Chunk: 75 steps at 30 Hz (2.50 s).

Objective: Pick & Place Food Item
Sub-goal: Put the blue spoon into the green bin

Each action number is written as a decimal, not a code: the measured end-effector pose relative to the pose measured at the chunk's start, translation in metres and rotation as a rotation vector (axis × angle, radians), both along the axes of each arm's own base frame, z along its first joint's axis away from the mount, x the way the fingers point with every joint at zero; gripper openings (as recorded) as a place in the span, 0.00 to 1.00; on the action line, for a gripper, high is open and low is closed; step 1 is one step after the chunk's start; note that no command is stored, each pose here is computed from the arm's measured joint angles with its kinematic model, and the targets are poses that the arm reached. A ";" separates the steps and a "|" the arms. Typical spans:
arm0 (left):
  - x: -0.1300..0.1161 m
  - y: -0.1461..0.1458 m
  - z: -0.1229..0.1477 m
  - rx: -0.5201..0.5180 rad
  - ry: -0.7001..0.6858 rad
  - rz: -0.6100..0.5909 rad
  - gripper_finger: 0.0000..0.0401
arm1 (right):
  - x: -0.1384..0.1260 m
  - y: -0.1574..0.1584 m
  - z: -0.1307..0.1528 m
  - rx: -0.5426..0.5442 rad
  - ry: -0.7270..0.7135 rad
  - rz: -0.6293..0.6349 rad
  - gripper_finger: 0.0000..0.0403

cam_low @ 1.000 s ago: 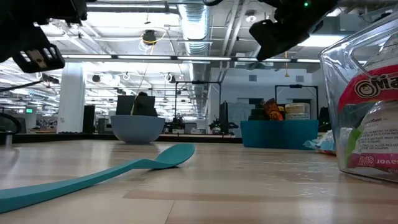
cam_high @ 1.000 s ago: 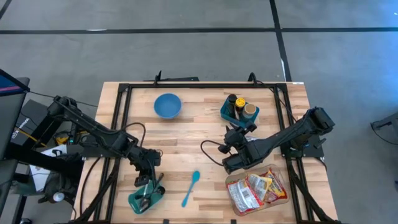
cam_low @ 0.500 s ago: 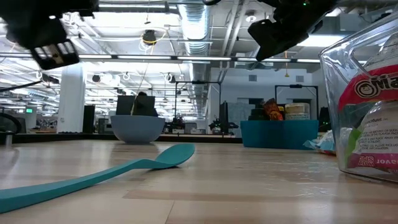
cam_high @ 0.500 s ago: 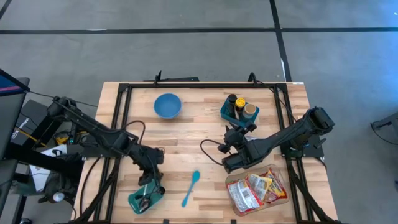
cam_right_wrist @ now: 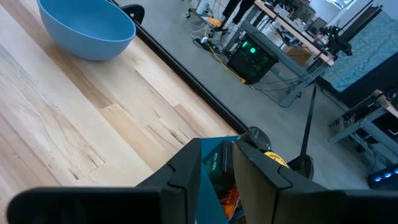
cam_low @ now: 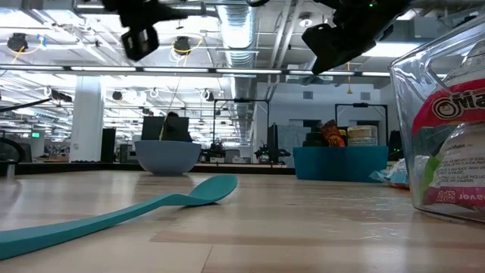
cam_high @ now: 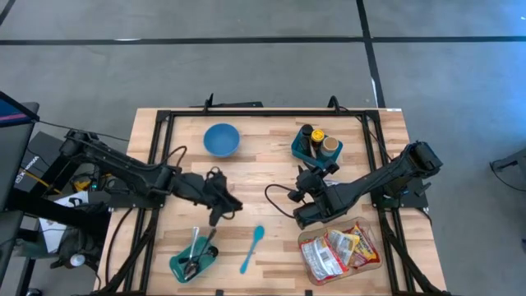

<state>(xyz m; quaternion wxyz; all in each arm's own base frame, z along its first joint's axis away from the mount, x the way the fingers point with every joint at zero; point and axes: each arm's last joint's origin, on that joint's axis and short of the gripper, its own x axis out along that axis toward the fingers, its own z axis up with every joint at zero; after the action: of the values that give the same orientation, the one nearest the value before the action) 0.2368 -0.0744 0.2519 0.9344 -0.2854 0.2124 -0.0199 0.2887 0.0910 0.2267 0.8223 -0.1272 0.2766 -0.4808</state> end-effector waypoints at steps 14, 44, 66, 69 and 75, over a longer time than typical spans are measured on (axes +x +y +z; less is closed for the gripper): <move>0.007 0.002 0.022 0.516 -0.295 -0.054 0.19 | 0.001 -0.002 0.000 -0.009 0.008 -0.003 0.22; 0.003 0.005 0.016 0.485 -0.453 -0.006 0.19 | 0.010 -0.008 -0.001 0.105 -0.043 -0.027 0.22; 0.004 0.009 0.015 0.496 -0.434 0.028 0.19 | 0.015 -0.027 -0.001 0.074 0.083 -0.028 0.22; 0.004 0.009 0.013 0.498 -0.418 0.024 0.19 | 0.017 -0.025 -0.004 0.068 0.082 -0.008 0.22; 0.004 0.009 0.011 0.506 -0.392 0.015 0.19 | 0.024 -0.017 -0.027 0.120 0.148 0.167 0.22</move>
<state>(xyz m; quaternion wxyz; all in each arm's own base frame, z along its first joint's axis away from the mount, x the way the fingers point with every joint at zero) 0.2403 -0.0651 0.2625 0.9989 -0.0363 0.0245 -0.0141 0.3123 0.0740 0.1998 0.8428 -0.1356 0.3534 -0.3825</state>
